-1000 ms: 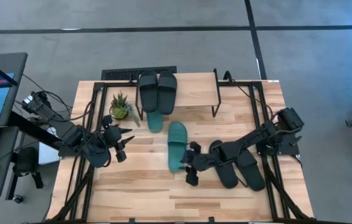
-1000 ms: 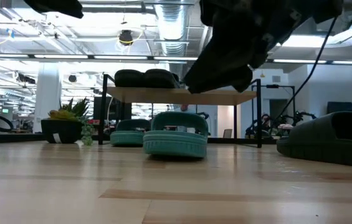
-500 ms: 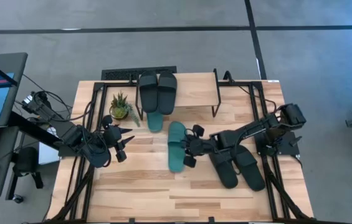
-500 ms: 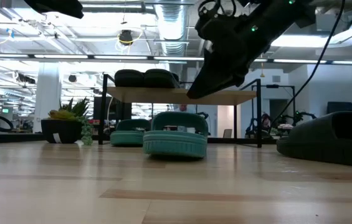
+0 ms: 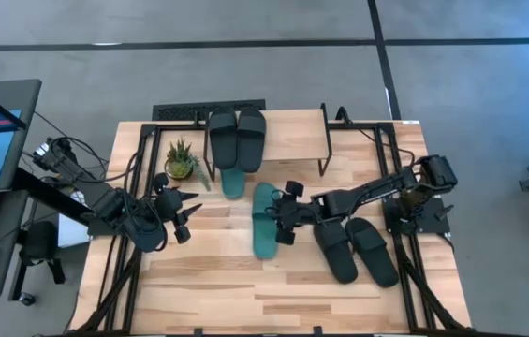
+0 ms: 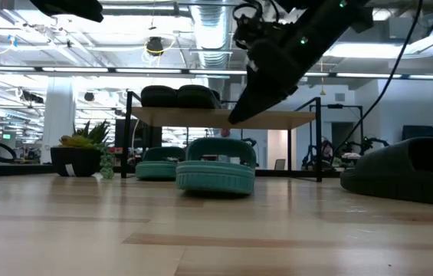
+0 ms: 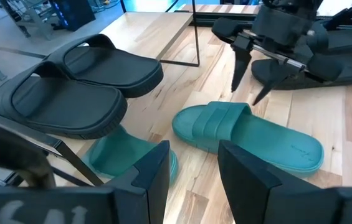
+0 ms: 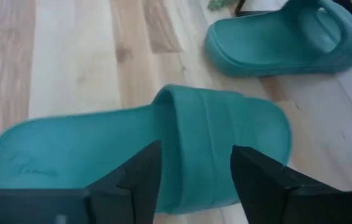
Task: Pick and place slides into the shelf
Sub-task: Put the blue slide under the shelf
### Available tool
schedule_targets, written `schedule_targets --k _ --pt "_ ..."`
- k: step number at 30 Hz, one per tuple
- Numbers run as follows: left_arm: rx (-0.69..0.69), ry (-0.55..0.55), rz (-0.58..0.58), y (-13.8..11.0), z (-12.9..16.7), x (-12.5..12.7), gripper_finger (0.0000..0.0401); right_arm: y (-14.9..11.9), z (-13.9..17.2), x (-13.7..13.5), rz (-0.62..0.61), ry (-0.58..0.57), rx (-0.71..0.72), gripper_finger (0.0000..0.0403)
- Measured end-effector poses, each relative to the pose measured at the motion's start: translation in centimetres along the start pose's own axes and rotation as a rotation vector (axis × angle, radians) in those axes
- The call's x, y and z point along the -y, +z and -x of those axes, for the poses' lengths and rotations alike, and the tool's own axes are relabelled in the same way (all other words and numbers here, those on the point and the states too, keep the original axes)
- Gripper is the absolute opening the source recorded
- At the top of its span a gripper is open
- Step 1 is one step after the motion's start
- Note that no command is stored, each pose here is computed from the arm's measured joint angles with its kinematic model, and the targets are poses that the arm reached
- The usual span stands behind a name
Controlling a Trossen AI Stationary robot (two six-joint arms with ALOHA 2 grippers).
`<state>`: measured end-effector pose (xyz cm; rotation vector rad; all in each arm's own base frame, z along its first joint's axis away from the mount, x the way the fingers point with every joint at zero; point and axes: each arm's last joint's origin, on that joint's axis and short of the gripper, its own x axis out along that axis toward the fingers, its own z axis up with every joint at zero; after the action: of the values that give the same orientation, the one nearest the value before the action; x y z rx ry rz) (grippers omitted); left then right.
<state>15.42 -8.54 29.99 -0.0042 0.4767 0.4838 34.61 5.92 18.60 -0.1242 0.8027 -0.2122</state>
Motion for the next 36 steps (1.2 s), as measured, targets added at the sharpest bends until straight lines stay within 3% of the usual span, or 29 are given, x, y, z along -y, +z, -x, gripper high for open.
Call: schedule_targets --k 10,27,32,36 --pt "0.010 0.012 0.010 0.0 0.0 0.0 0.0126 -0.1 0.0 -0.1 0.061 -0.028 -0.006 0.0184" --pt "0.014 0.011 0.034 0.1 0.0 0.0 0.0126 0.0 -4.0 -1.1 0.093 -0.097 -0.110 0.0165" --pt "0.014 0.010 0.038 0.1 0.0 0.0 0.0126 -0.1 -3.9 -1.2 0.105 -0.190 -0.127 0.0119" --pt "0.014 0.011 0.037 0.1 0.0 0.0 0.0126 0.0 -4.0 -0.9 0.126 -0.215 -0.120 0.0046"
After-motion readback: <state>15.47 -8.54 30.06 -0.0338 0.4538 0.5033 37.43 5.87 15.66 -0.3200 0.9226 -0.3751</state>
